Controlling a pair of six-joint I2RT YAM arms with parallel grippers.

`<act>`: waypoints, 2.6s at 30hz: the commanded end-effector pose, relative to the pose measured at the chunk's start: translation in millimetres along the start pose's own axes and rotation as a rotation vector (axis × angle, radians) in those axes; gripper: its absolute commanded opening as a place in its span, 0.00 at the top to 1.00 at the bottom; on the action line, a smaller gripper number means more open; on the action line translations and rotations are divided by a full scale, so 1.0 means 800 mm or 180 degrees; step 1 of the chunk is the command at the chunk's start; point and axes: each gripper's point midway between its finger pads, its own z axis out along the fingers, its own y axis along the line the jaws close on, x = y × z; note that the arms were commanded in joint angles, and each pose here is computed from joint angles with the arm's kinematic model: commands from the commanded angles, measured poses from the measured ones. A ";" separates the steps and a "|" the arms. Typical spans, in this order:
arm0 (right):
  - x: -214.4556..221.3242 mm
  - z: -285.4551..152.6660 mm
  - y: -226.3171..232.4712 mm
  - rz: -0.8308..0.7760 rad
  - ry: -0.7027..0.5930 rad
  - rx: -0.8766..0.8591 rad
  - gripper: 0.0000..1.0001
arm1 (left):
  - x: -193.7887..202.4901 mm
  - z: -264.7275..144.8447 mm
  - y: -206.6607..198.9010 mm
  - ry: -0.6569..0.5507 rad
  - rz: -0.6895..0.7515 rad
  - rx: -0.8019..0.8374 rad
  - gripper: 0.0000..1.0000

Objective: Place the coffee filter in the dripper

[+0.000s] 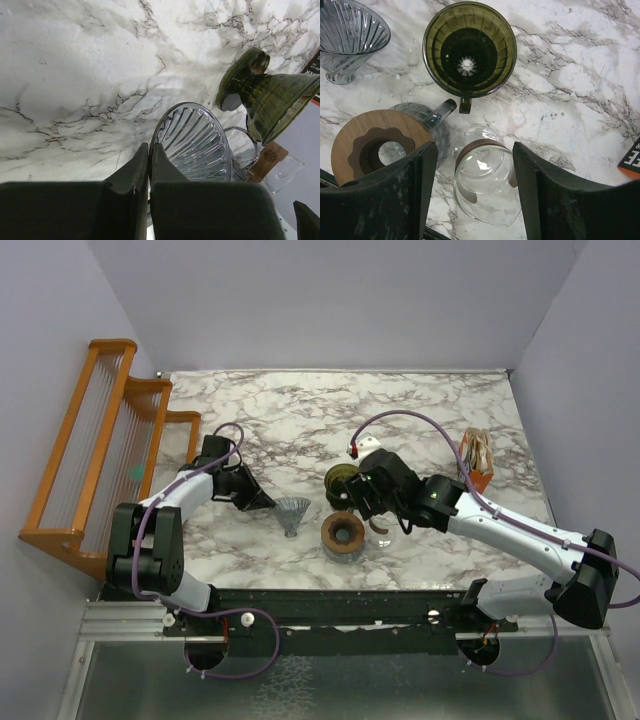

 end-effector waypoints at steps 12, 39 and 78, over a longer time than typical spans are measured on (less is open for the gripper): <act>-0.054 -0.029 0.021 0.0576 -0.0345 -0.0281 0.30 | -0.014 -0.064 -0.064 -0.0383 0.0853 0.0456 1.00; -0.102 -0.081 0.053 0.2088 -0.0418 -0.0826 0.47 | 0.065 -0.175 -0.235 -0.1031 0.2439 0.1336 1.00; -0.042 -0.075 0.046 0.2583 -0.0306 -0.0758 0.99 | 0.128 -0.143 -0.241 -0.0853 0.2398 0.1641 1.00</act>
